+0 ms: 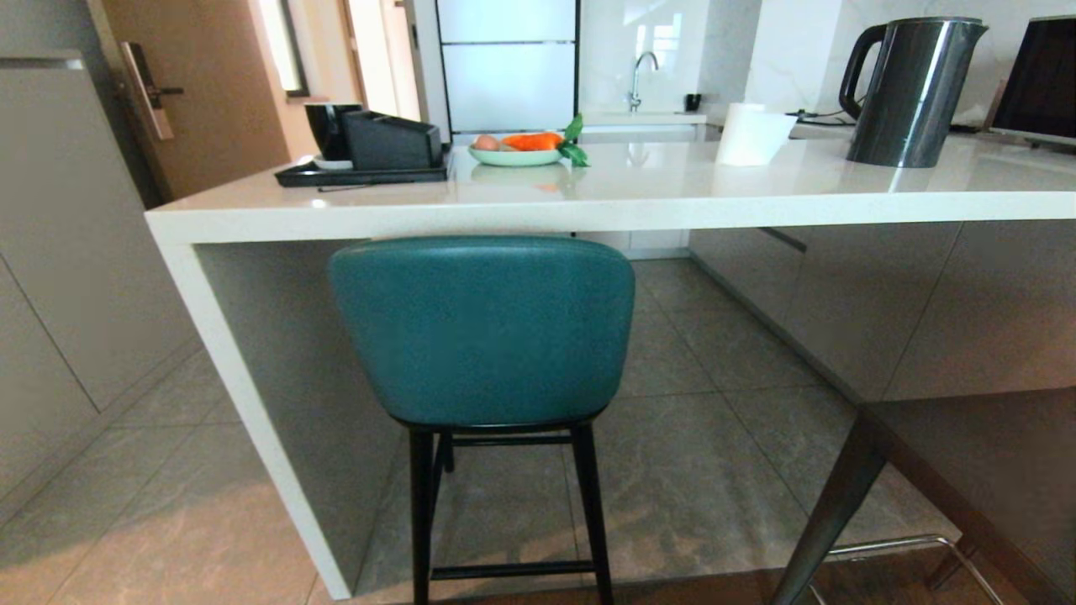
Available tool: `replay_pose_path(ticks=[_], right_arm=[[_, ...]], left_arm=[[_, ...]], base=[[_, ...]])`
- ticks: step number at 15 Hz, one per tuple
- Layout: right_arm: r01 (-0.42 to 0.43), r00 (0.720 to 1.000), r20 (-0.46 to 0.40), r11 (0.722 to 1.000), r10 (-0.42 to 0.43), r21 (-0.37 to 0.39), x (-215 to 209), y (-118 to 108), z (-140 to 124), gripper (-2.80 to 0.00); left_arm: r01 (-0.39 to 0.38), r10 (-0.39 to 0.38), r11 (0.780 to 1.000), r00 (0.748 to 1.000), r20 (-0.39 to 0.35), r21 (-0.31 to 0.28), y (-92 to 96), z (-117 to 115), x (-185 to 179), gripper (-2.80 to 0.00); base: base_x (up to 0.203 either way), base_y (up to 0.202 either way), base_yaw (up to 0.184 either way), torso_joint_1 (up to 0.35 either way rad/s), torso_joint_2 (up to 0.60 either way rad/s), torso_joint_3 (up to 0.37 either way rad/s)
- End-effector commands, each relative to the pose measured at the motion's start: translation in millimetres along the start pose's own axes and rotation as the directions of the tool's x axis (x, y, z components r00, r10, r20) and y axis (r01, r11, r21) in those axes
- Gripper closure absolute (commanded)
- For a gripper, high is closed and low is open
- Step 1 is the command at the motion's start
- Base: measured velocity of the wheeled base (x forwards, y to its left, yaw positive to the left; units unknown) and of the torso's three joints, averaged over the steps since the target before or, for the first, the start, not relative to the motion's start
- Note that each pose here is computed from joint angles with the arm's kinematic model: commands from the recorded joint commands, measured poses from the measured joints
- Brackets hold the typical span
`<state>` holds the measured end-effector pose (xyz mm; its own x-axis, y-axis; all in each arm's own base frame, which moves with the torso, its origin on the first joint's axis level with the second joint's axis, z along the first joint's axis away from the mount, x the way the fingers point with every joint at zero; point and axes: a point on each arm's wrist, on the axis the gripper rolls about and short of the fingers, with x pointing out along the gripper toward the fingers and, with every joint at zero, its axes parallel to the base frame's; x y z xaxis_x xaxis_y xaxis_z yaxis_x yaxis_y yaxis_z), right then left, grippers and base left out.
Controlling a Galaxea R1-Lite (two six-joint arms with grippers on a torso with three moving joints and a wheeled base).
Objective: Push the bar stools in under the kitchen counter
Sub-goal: Push the gray chair back under the dining table
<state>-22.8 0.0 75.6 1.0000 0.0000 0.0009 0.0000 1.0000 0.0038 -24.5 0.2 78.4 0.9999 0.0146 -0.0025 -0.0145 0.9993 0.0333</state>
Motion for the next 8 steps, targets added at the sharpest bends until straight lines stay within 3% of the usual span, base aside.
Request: replay_pose_path(ticks=[1, 2, 4, 6, 8], right_arm=[[0.000, 1.000, -0.007, 1.000, 0.000, -0.001, 0.5, 0.0, -1.3, 0.00], [0.000, 1.000, -0.005, 1.000, 0.000, -0.001, 0.3, 0.0, -1.4, 0.00], [0.000, 1.000, -0.005, 1.000, 0.000, -0.001, 0.3, 0.0, -1.4, 0.00], [0.000, 1.000, -0.005, 1.000, 0.000, -0.001, 0.3, 0.0, -1.4, 0.00], [0.000, 1.000, -0.005, 1.000, 0.000, -0.001, 0.3, 0.0, -1.4, 0.00]], left_arm=[[0.010, -0.009, 0.998, 1.000, -0.012, 0.062, -0.4, -3.0, 1.2, 0.00], [0.046, -0.045, 0.993, 0.999, -0.008, 0.111, -1.2, -3.1, 1.4, 0.00], [0.059, -0.060, 0.990, 0.998, 0.008, 0.131, -1.5, -2.4, 1.7, 0.00], [0.062, -0.063, 0.993, 0.998, 0.005, 0.101, -1.5, -3.0, 1.9, 0.00], [0.051, -0.051, 0.998, 0.999, 0.004, 0.021, -1.2, -3.3, 2.0, 0.00]], base=[[0.000, 0.000, 0.000, 0.000, 0.00, 0.000], [0.000, 0.000, 0.000, 0.000, 0.00, 0.000], [0.000, 0.000, 0.000, 0.000, 0.00, 0.000], [0.000, 0.000, 0.000, 0.000, 0.00, 0.000], [0.000, 0.000, 0.000, 0.000, 0.00, 0.000]])
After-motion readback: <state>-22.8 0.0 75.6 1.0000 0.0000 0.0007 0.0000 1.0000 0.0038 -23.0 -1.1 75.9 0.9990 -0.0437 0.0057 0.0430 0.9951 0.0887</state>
